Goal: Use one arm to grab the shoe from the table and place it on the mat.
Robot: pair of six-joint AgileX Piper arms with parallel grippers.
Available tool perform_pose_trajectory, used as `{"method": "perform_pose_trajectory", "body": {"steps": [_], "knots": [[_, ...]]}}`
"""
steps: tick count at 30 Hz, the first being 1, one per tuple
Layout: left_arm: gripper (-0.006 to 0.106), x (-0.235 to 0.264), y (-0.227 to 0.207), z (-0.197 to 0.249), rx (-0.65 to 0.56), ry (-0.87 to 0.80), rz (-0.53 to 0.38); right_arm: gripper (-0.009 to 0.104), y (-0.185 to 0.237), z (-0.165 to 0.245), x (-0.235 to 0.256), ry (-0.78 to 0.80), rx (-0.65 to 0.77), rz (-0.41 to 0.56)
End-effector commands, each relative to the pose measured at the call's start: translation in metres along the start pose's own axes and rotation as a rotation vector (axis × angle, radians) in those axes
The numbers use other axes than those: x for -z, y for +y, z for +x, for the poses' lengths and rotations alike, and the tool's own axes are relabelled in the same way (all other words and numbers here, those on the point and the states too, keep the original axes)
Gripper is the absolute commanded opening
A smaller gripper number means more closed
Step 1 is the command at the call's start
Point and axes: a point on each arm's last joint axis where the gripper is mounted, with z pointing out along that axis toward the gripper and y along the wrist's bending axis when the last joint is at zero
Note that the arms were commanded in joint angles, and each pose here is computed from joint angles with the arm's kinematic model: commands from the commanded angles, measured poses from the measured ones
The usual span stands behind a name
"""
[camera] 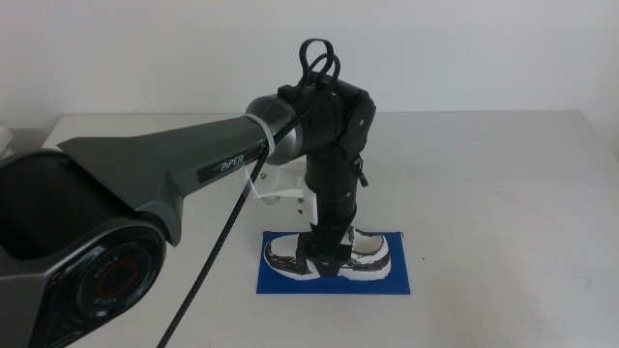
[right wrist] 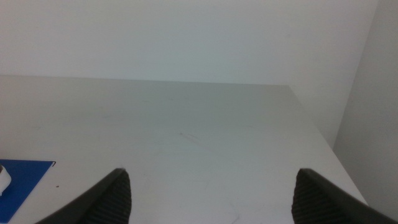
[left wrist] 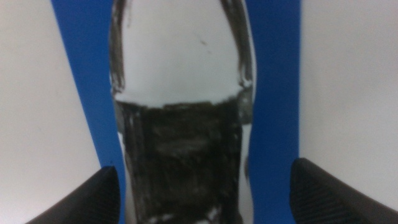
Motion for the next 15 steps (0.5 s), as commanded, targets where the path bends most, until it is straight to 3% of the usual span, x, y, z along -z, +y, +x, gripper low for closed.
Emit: {"method": "perform_pose_trajectory", "body": {"steps": [1, 15], "knots": [[0.093, 0.045, 0.007, -0.002, 0.017, 0.003, 0.012, 0.066, -0.001, -0.011, 0.003, -0.11, 0.021, 0.012], [0.093, 0.089, 0.016, -0.006, 0.016, 0.058, 0.093, 0.066, -0.001, -0.011, 0.003, -0.11, 0.021, 0.012]]}}
